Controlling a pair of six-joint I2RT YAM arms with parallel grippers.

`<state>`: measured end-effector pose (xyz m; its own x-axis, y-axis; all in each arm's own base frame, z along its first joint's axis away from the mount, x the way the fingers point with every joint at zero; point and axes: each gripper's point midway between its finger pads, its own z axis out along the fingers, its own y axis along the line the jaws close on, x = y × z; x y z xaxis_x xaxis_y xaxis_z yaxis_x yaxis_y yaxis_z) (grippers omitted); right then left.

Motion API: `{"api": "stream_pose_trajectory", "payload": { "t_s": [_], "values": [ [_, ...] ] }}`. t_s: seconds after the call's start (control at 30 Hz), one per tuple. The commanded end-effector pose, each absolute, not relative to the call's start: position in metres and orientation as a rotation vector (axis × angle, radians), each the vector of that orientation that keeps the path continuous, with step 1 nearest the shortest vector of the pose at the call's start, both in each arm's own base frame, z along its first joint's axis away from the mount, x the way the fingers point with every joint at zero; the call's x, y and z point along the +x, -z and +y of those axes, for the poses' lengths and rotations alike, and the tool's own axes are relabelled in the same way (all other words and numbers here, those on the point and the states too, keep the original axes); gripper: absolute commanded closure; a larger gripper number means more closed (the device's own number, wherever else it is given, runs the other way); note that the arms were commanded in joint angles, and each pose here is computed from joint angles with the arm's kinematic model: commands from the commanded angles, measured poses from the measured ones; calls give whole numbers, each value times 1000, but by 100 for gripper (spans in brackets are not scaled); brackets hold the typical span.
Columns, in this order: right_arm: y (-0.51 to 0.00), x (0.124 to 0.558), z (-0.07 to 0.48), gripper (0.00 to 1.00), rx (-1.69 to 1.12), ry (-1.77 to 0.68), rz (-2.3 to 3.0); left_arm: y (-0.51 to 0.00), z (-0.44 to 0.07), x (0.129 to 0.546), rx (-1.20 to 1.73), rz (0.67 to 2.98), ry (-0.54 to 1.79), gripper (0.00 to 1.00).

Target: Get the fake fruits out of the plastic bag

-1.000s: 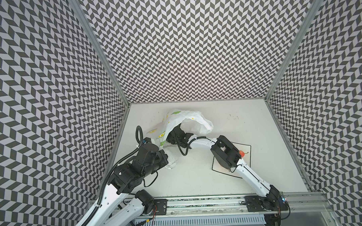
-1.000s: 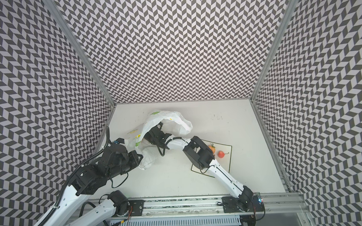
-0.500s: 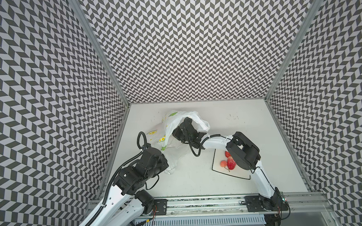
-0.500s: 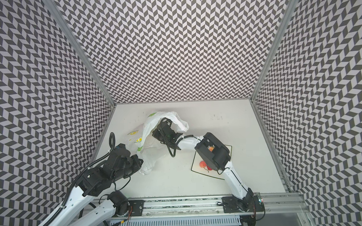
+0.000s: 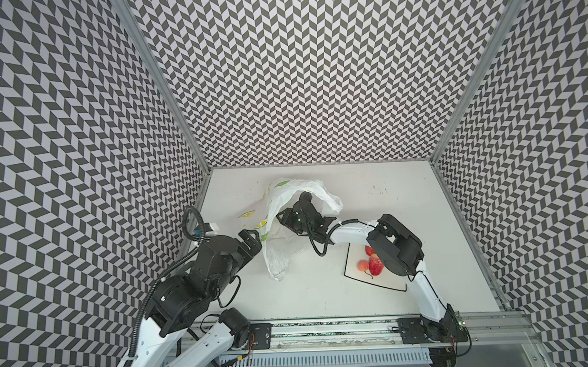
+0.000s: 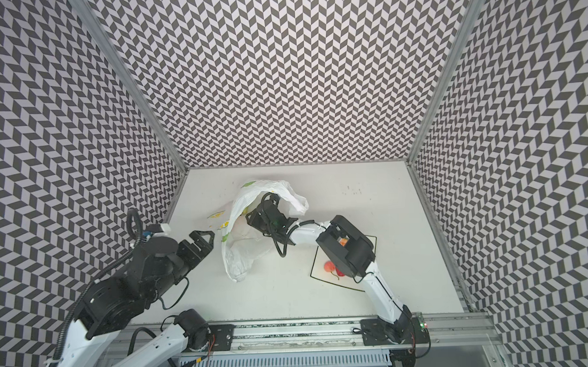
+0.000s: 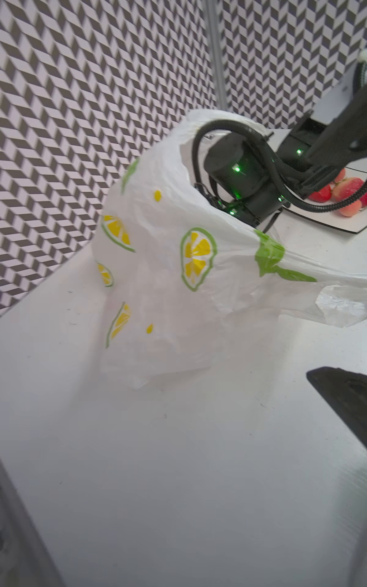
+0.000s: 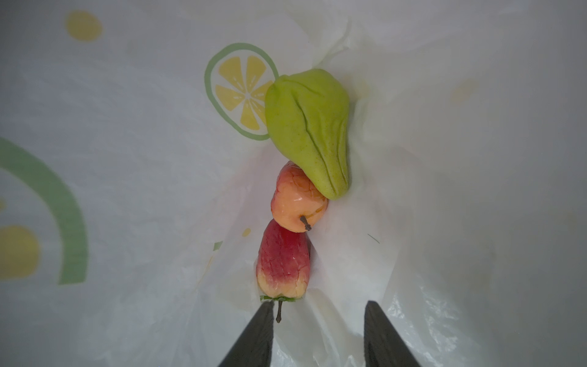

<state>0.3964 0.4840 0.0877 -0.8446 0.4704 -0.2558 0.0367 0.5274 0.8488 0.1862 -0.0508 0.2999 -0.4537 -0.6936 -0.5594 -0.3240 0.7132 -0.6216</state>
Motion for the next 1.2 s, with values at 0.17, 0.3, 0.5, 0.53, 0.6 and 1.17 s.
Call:
{"api": "stream_pose_trajectory", "payload": {
  "t_s": [0.17,0.3,0.5,0.53,0.6,1.17],
  "values": [
    [-104,388,483,49,335,-1306,2298,-326,-24,215,-855,1898,318,0],
    [-104,384,475,47,296,-1272,2310,-326,-27,257,-788,1928,303,0],
    [-104,381,460,46,258,-1247,2316,-312,27,298,-880,1919,329,0],
    [-105,381,460,46,251,-1247,2315,-306,38,301,-910,1907,336,0],
    [-107,380,461,46,233,-1253,2315,-285,52,306,-990,1902,362,0],
    [-122,378,473,46,113,-1294,2320,-152,76,366,-1253,1924,855,5]
  ]
}}
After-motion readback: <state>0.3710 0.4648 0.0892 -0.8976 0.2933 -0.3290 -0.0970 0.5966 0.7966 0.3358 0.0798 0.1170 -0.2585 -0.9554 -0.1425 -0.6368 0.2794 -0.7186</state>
